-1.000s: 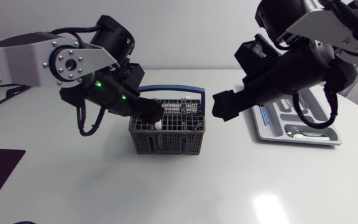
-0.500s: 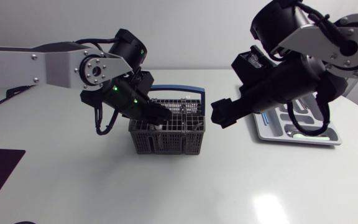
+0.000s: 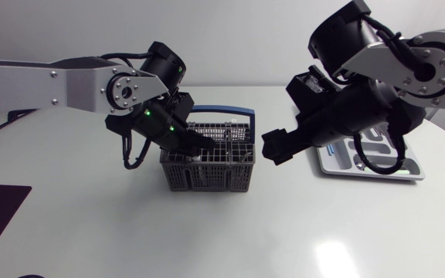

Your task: Unload the cutlery basket into the drawer organizer.

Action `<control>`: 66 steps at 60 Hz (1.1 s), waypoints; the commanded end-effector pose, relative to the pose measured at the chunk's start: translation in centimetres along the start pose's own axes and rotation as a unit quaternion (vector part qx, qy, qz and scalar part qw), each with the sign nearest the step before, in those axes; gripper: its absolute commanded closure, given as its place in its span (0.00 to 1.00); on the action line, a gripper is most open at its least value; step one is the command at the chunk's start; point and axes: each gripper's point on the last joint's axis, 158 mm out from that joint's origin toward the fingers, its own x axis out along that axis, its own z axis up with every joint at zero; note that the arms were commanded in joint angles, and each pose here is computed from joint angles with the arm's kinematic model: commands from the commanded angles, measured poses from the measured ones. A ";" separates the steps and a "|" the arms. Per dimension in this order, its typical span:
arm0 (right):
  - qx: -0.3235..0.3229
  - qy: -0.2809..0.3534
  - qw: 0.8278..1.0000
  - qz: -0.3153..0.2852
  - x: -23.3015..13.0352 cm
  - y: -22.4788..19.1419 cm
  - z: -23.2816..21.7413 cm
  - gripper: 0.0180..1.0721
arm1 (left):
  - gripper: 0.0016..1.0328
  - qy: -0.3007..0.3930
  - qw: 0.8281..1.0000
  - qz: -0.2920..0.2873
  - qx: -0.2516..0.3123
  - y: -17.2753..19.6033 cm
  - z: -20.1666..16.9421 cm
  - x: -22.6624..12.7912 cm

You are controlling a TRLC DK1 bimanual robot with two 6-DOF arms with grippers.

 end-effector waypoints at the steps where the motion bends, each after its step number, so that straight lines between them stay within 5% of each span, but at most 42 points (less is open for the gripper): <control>1: 0.004 0.017 1.000 0.001 1.0 0.3 -1.2 0.05 | 0.95 -0.002 1.000 -0.005 0.003 -0.3 0.3 0.6; 45: 0.002 0.020 1.000 0.001 1.2 0.2 -2.1 0.05 | 0.96 -0.046 0.997 -0.063 -0.029 -1.8 2.2 -3.4; 66: -0.008 0.005 1.000 0.008 0.3 0.5 -1.9 0.05 | 0.96 -0.100 0.991 -0.080 -0.037 -2.4 3.6 -9.1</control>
